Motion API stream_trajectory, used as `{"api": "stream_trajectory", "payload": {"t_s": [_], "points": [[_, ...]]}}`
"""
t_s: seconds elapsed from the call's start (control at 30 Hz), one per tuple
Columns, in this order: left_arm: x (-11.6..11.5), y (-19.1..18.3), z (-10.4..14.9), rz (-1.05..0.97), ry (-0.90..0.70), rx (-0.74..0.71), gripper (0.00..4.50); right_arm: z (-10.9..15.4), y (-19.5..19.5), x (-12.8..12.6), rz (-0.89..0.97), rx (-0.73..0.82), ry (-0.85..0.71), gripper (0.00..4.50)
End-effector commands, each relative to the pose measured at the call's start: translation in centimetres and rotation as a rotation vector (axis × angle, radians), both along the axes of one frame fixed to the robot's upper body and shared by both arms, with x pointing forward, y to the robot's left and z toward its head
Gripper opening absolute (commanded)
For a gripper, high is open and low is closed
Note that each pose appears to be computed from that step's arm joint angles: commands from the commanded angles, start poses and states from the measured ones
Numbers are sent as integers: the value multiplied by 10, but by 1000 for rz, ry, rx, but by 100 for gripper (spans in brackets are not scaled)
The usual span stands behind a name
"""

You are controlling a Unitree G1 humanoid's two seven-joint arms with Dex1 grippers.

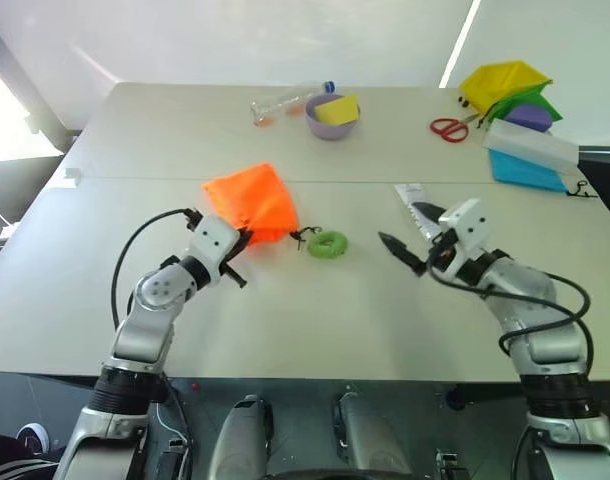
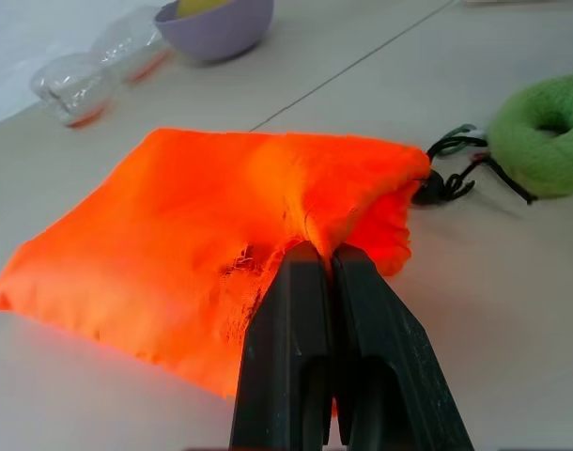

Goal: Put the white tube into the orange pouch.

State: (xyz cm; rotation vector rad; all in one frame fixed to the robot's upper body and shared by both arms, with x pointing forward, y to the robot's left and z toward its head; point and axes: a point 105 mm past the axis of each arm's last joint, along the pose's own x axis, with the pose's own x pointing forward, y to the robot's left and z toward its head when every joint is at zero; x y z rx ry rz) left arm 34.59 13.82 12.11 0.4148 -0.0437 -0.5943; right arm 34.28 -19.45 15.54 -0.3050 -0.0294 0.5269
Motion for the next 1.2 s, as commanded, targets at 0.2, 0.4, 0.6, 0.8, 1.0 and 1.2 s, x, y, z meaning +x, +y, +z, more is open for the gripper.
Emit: {"api": "stream_trajectory", "payload": {"t_s": [0.2, 0.4, 0.6, 0.8, 1.0, 1.2], "points": [[1, -3, 11, -9, -50, 4, 11, -6, -33, 23, -246, 30, 145, 450], [1, -3, 12, 0, -58, -1, 11, -22, -45, 35, -362, 19, 252, 450], [-1, -4, 14, 4, -65, -8, 11, -36, -56, 36, -422, -12, 309, 450], [-1, -6, 16, 7, -69, -14, 0, -34, -52, 38, -419, 60, 314, 268], [-1, -7, 16, 2, -68, -16, 0, -30, -44, 31, -358, 48, 310, 179], [-2, -9, 17, -5, -65, -16, 0, 1, 6, -10, 33, 44, 231, 179]]}}
